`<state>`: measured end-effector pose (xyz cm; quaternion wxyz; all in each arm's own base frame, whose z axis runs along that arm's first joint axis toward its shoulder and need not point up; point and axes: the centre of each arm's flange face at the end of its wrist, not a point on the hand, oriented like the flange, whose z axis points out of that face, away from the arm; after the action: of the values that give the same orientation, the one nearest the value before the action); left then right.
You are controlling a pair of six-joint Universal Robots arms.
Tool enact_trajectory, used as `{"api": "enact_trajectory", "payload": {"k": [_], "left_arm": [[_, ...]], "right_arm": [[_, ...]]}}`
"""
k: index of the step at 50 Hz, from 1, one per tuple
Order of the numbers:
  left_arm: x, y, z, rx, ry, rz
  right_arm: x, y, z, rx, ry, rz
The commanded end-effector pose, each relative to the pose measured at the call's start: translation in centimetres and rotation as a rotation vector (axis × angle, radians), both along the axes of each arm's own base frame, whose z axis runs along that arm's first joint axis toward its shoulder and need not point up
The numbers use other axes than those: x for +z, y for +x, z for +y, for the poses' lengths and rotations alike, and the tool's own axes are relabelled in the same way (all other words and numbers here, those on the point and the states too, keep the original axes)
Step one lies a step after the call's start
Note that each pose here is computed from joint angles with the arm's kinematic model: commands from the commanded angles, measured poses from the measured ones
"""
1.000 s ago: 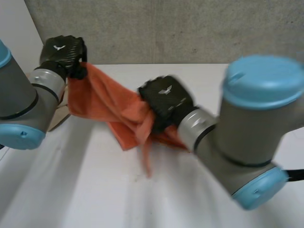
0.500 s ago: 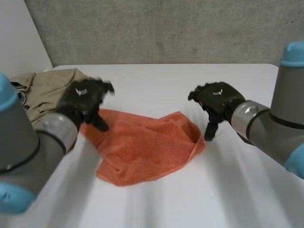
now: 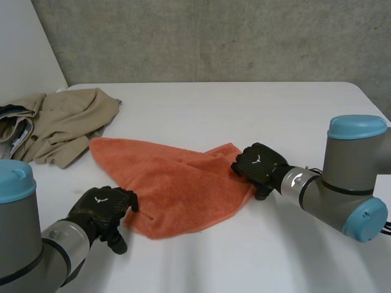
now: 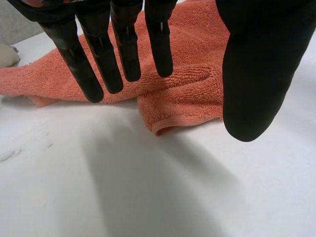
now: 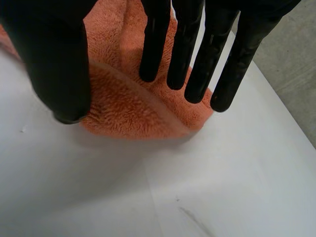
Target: Fold the laundry.
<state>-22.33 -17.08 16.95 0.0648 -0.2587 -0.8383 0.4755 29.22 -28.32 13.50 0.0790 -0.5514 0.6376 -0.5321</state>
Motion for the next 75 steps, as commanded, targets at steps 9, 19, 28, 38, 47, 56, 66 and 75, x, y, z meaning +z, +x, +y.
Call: {"api": "enact_trajectory", "payload": {"k": [9, 19, 28, 38, 47, 56, 66, 75], "left_arm": [[-1.9, -1.1, -1.9, -0.007, -0.04, 0.017], [-3.4, -1.9, -3.0, -0.02, -0.025, 0.0], [-4.0, -2.3, -3.9, -0.041, -0.048, -0.031], [-2.3, -2.9, -5.4, -0.034, -0.166, 0.013], [6.9, -3.3, -5.0, -0.041, -0.416, 0.141], [17.8, -2.5, -3.2, -0.039, -0.722, 0.287], [16.1, -3.9, -6.2, -0.037, -0.663, 0.254], [6.8, -6.1, -10.7, -0.045, -0.44, 0.142]], "right_arm": [[0.6, -0.1, -1.2, -0.084, 0.019, -0.033], [1.6, -0.7, -0.4, -0.114, 0.051, -0.069], [1.4, -0.8, -0.2, -0.115, 0.058, -0.067], [2.2, -0.9, -0.1, -0.135, 0.058, -0.077], [10.2, -2.6, 0.0, -0.213, -0.051, -0.117], [23.2, -4.4, 2.3, -0.268, -0.259, -0.332], [24.1, -4.3, 3.2, -0.266, -0.223, -0.341], [15.4, -2.6, 0.1, -0.312, -0.005, -0.207]]}}
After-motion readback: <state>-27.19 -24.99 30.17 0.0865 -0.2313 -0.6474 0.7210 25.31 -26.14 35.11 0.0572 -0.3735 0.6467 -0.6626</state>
